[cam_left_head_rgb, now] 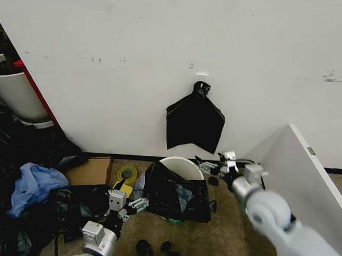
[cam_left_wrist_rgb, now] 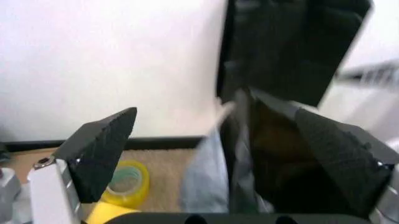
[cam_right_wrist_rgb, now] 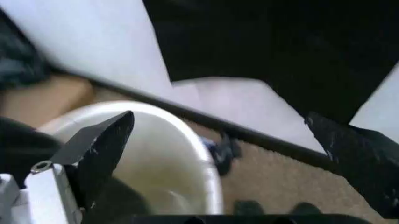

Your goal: Place the garbage bag over the trash bin.

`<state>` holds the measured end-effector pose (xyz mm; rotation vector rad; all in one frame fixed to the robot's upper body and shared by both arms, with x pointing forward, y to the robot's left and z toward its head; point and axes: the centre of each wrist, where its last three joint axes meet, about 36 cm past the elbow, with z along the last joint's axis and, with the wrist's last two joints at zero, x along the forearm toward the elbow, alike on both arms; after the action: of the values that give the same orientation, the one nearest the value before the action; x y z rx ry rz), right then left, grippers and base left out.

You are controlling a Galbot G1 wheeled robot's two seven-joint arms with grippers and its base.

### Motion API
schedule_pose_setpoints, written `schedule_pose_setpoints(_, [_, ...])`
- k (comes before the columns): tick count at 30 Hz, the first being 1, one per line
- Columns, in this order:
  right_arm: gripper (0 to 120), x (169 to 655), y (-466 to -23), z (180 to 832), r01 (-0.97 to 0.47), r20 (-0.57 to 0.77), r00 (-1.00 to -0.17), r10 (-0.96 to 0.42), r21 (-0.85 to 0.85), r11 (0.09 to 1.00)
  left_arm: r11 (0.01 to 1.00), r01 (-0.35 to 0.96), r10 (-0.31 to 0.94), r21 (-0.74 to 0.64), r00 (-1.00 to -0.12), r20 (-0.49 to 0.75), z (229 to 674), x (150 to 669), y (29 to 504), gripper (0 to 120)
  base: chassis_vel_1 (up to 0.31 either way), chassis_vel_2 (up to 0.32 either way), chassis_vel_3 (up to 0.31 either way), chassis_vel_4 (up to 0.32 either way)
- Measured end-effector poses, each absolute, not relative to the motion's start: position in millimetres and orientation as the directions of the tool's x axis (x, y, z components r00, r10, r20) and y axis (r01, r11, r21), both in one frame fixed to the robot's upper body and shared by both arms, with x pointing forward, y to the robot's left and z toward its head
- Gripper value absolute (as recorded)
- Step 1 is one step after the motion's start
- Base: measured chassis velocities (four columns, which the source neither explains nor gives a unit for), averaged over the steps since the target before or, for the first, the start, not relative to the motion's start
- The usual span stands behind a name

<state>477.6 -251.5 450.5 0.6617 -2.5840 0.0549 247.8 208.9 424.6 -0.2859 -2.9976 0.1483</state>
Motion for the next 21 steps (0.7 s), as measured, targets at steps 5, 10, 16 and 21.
schedule_pose_setpoints(5, [100,530.0,-253.2,448.6,-0.576,0.539,-0.684,-0.491,0.013,0.817,0.982,0.126,0.138,-0.143,-0.987,0.080,436.0,254.8,208.5,100,0.000,0.000,0.000,0.000])
schedule_pose_setpoints(10, [100,550.9,-232.6,439.0,-0.653,0.619,-0.620,-0.481,-0.067,0.754,0.982,0.085,0.095,-0.170,-0.994,0.048,448.3,258.4,210.0,100,0.000,0.000,0.000,0.000])
schedule_pose_setpoints(16, [100,563.7,-215.2,413.7,-0.654,0.676,-0.585,-0.448,-0.066,0.754,0.978,0.037,0.044,-0.205,-0.999,0.032,460.3,257.6,208.4,100,0.000,0.000,0.000,0.000])
schedule_pose_setpoints(21, [88,564.2,-211.5,397.9,-0.652,0.698,-0.567,-0.437,-0.056,0.756,0.979,0.019,0.028,-0.203,-0.999,0.043,459.0,254.9,207.7,100,0.000,0.000,0.000,0.000])
